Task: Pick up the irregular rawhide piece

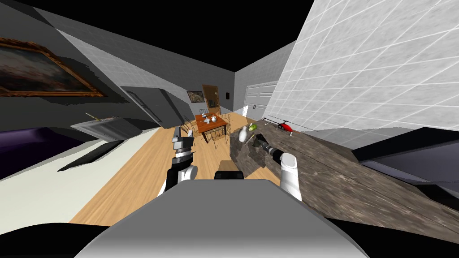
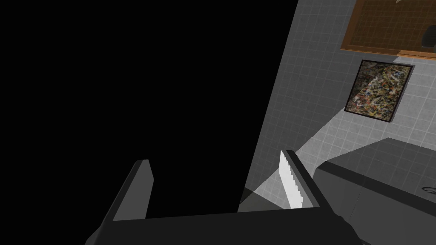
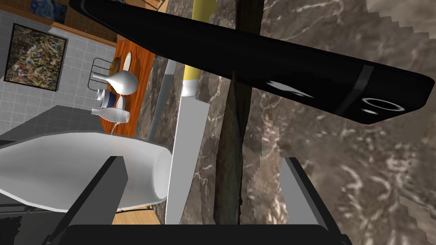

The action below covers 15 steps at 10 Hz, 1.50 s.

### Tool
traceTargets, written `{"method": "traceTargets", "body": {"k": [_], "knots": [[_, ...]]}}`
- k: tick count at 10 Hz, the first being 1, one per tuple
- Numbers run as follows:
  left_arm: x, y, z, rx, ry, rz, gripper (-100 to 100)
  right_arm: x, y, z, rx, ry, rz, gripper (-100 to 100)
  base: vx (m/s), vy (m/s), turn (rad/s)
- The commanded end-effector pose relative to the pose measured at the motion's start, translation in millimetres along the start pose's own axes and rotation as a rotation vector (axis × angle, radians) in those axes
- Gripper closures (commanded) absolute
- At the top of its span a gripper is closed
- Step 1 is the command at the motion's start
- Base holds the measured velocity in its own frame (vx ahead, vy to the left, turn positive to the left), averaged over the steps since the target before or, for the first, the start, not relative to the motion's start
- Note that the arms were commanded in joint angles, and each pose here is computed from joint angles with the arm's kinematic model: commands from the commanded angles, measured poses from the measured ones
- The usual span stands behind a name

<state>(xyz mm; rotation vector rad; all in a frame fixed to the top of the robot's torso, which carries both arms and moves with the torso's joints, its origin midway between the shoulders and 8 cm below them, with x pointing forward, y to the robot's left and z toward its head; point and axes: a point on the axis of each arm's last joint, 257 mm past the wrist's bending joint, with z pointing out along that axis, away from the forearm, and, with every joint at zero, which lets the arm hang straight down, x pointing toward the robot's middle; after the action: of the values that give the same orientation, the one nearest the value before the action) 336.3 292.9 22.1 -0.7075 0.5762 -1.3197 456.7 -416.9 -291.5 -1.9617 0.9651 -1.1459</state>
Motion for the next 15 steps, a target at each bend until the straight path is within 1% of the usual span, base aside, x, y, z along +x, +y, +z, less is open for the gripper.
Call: {"method": "traceTargets", "body": {"k": [1,2,3,4,6,7,12,13,14,15], "knots": [[0.0,0.0,0.0,0.000,0.000,0.000,0,-2.5,8.9,0.8,-0.024,-0.008,-0.031,-100,-0.010,-0.020,0.103],[0.0,0.0,0.0,0.000,0.000,0.000,0,-1.3,5.7,0.1,-0.014,-0.004,-0.018,-100,-0.006,-0.006,0.020],[0.0,0.0,0.0,0.000,0.000,0.000,0,-1.6,6.4,0.1,-0.016,-0.005,-0.022,0,0.000,0.000,0.000],[0.0,0.0,0.0,0.000,0.000,0.000,0,5.1,-14.8,17.4,0.054,0.029,0.091,-100,-0.073,-0.065,0.118],[0.0,0.0,0.0,0.000,0.000,0.000,0,13.4,-28.9,31.0,0.117,0.060,0.201,-100,-0.064,-0.052,0.076],[0.0,0.0,0.0,0.000,0.000,0.000,0,17.1,-31.5,30.7,0.137,0.072,0.255,-100,-0.022,-0.009,-0.041],[0.0,0.0,0.0,0.000,0.000,0.000,0,25.4,-61.2,24.3,0.269,0.062,0.474,-100,0.001,0.002,-0.010],[0.0,0.0,0.0,0.000,0.000,0.000,0,25.4,-61.2,24.3,0.270,0.058,0.505,-100,0.000,0.000,0.000],[0.0,0.0,0.0,0.000,0.000,0.000,0,9.3,-74.0,46.3,0.275,0.032,0.486,-100,0.000,0.014,-0.104],[0.0,0.0,0.0,0.000,0.000,0.000,0,-9.0,-84.3,65.9,0.277,0.002,0.492,-100,0.010,0.033,-0.205]]}}
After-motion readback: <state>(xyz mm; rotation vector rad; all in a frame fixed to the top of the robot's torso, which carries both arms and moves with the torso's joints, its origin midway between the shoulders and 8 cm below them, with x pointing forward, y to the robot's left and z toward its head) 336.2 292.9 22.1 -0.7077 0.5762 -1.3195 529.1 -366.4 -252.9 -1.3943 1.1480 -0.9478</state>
